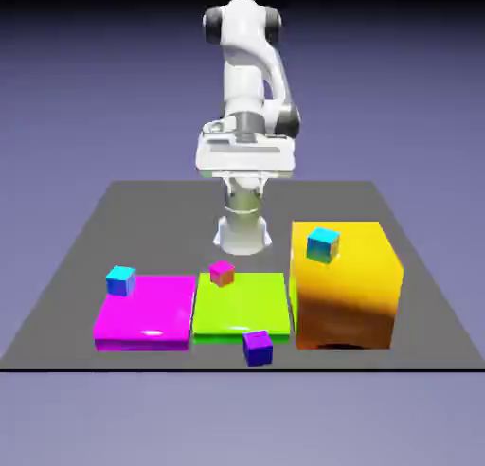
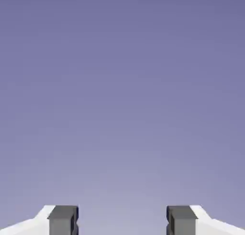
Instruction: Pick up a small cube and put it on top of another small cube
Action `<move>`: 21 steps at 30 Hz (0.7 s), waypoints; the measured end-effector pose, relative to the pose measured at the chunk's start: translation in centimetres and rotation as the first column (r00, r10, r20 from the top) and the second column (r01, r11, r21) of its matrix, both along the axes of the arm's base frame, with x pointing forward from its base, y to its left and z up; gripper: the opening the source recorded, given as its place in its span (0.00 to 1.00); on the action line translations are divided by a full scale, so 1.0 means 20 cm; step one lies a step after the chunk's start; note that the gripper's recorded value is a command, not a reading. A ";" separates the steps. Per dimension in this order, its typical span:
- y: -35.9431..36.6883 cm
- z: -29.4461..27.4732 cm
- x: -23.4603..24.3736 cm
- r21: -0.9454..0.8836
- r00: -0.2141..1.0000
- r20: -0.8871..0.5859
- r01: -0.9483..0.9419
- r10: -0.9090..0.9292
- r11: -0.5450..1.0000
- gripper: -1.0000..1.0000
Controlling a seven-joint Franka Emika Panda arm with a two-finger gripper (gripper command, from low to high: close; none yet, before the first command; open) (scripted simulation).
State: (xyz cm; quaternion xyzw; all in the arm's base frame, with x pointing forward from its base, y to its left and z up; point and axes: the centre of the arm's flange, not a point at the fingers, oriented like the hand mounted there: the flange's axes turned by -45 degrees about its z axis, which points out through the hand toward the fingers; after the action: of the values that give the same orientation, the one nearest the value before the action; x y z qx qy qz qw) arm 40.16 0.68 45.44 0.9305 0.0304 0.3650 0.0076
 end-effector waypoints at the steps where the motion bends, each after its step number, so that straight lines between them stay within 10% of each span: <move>1: 0.01 -0.02 0.05 -0.006 0.999 -0.041 -0.005 0.005 1.000 0.50; 21: 0.18 -0.71 0.84 -0.064 0.652 -0.758 -0.127 0.034 0.990 0.50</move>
State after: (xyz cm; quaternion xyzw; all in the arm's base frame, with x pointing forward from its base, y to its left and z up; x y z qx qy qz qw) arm 56.95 4.32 31.22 0.9937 0.0923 -0.0563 0.0298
